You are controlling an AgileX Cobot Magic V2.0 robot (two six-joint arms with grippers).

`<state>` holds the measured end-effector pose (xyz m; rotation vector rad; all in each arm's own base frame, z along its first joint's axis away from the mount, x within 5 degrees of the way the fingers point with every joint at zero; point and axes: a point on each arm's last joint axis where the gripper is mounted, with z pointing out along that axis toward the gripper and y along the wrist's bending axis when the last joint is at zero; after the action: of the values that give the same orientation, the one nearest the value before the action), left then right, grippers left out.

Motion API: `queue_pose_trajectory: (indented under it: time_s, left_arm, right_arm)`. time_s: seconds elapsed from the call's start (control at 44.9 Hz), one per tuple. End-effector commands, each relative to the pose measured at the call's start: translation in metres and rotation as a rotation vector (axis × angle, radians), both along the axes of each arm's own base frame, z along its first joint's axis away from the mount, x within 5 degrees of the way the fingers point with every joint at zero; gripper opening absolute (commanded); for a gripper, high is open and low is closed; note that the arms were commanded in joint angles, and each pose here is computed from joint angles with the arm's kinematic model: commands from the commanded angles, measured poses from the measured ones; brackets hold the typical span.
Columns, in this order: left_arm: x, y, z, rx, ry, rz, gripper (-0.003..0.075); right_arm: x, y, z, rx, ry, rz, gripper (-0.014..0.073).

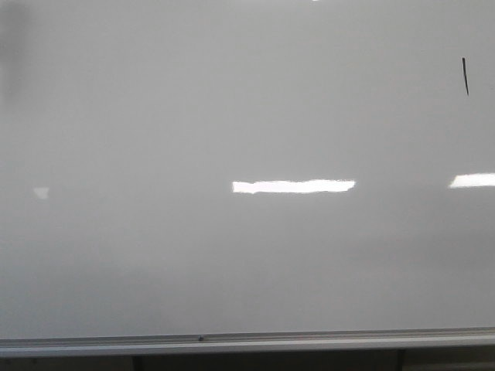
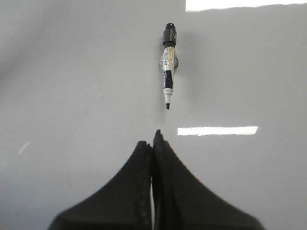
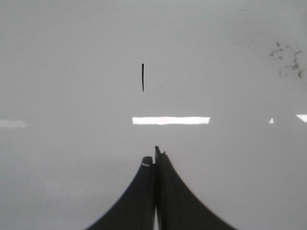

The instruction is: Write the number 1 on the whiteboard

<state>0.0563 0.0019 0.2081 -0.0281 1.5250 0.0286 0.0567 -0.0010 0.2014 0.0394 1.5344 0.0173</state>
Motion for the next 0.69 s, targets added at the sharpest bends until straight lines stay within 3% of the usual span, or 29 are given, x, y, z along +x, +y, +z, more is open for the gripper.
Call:
queue_pose_trajectory:
  time_s: [0.0, 0.668]
  left_arm:
    - [-0.0011, 0.0002, 0.0008, -0.004, -0.079, -0.001, -0.002]
    - [-0.0011, 0.0002, 0.0008, -0.004, -0.079, -0.001, -0.002]
  right_arm:
    - [-0.0022, 0.0006, 0.0098, -0.01, -0.117, 0.003, -0.0067]
    - [-0.002, 0.0, 0.0084, -0.029, -0.101, -0.005, -0.0067]
